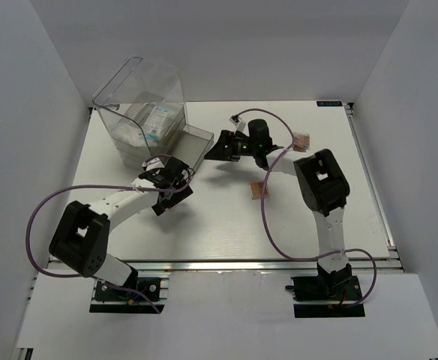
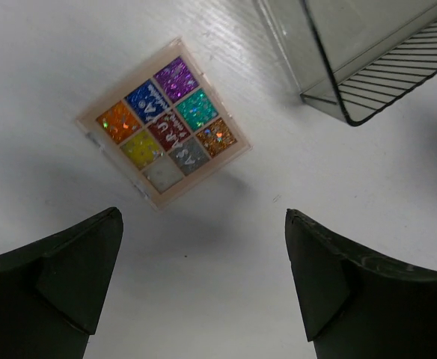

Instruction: Organize the makeup

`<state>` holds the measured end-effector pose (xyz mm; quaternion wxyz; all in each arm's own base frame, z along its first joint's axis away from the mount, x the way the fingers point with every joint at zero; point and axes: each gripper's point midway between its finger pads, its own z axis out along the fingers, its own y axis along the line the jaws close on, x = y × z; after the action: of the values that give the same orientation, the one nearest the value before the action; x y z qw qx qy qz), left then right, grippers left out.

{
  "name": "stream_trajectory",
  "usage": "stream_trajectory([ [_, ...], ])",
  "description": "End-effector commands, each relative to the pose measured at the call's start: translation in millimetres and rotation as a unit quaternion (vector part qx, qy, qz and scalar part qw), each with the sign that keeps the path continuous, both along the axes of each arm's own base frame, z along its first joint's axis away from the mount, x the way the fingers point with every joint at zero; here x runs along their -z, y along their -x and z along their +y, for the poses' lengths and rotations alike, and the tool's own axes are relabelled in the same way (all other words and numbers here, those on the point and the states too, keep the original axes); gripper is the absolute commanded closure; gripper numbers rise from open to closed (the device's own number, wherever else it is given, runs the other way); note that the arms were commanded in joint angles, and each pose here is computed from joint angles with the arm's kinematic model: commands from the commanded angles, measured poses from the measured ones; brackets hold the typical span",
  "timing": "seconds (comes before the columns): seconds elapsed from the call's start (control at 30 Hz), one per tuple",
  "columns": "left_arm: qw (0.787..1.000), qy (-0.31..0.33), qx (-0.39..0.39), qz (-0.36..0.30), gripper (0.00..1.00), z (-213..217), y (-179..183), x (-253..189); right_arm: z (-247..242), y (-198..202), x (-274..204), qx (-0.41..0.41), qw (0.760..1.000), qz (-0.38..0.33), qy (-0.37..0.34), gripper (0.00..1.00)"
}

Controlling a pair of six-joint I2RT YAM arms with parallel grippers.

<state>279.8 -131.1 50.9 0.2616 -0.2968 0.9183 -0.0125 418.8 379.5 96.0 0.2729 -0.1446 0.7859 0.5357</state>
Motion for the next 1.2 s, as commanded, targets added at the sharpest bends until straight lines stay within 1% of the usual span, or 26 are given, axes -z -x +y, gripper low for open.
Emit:
stream_trajectory([
  [0.0, 0.995, -0.060, 0.079, 0.007, 0.02, 7, -10, -15, -25, 7, -49, -0.024, 0.995, -0.099, 0.012, 0.11],
  [0.03, 0.993, -0.070, 0.096, 0.017, 0.02, 9, -8, -14, -31, 13, -48, -0.029, 0.995, -0.097, 0.023, 0.11],
  [0.07, 0.990, -0.081, 0.108, 0.027, 0.02, 13, -7, -11, -43, 14, -65, -0.023, 0.992, -0.118, 0.023, 0.11],
  [0.1, 0.984, -0.104, 0.141, 0.039, 0.02, 17, -3, -10, -52, 22, -60, -0.029, 0.991, -0.124, 0.032, 0.11],
  [0.13, 0.980, -0.119, 0.155, 0.044, 0.02, 22, -2, -9, -59, 26, -60, -0.028, 0.991, -0.125, 0.039, 0.11],
  [0.17, 0.975, -0.132, 0.170, 0.052, 0.02, 26, -1, -7, -71, 28, -76, -0.021, 0.989, -0.144, 0.040, 0.11],
  [0.2, 0.964, -0.154, 0.211, 0.058, 0.02, 30, -1, -7, -78, 31, -78, -0.020, 0.987, -0.151, 0.044, 0.11],
  [0.23, 0.957, -0.158, 0.234, 0.060, 0.02, 29, -1, -7, -87, 37, -71, -0.021, 0.986, -0.156, 0.055, 0.11],
  [0.27, 0.950, -0.163, 0.261, 0.060, 0.02, 28, -2, -7, -97, 39, -83, -0.014, 0.984, -0.168, 0.057, 0.11],
  [0.3, 0.933, -0.183, 0.301, 0.067, 0.02, 31, -3, -6, -104, 41, -86, -0.009, 0.983, -0.174, 0.061, 0.11],
  [0.33, 0.925, -0.192, 0.320, 0.069, 0.02, 31, -5, -7, -110, 45, -82, -0.007, 0.982, -0.175, 0.068, 0.11],
  [0.37, 0.917, -0.204, 0.336, 0.072, 0.02, 34, -6, -7, -119, 47, -91, 0.002, 0.981, -0.183, 0.068, 0.11],
  [0.4, 0.898, -0.219, 0.374, 0.071, 0.02, 34, -9, -6, -123, 48, -94, 0.007, 0.980, -0.187, 0.070, 0.11],
  [0.47, 0.884, -0.234, 0.398, 0.073, 0.02, 37, -11, -3, -133, 53, -99, 0.017, 0.979, -0.192, 0.073, 0.11],
  [0.5, 0.871, -0.242, 0.422, 0.063, 0.02, 35, -17, -2, -137, 53, -99, 0.023, 0.978, -0.191, 0.077, 0.11],
  [0.57, 0.855, -0.255, 0.448, 0.050, 0.02, 34, -25, 1, -143, 57, -102, 0.029, 0.977, -0.196, 0.079, 0.11],
  [0.67, 0.849, -0.247, 0.466, 0.040, 0.02, 32, -32, 9, -148, 61, -104, 0.034, 0.976, -0.198, 0.083, 0.11],
  [0.77, 0.846, -0.239, 0.475, 0.037, 0.02, 33, -36, 16, -152, 62, -107, 0.038, 0.976, -0.198, 0.086, 0.11],
  [0.83, 0.846, -0.222, 0.483, 0.038, 0.02, 33, -35, 22, -153, 63, -110, 0.040, 0.975, -0.199, 0.087, 0.11],
  [0.97, 0.841, -0.204, 0.499, 0.045, 0.03, 41, -27, 37, -154, 63, -115, 0.042, 0.975, -0.202, 0.085, 0.11],
  [1.0, 0.840, -0.187, 0.508, 0.043, 0.03, 36, -25, 40, -155, 63, -115, 0.043, 0.975, -0.202, 0.086, 0.11],
  [1.17, 0.834, -0.139, 0.533, 0.044, 0.07, 26, -11, 50, -156, 63, -117, 0.047, 0.974, -0.202, 0.088, 0.11],
])
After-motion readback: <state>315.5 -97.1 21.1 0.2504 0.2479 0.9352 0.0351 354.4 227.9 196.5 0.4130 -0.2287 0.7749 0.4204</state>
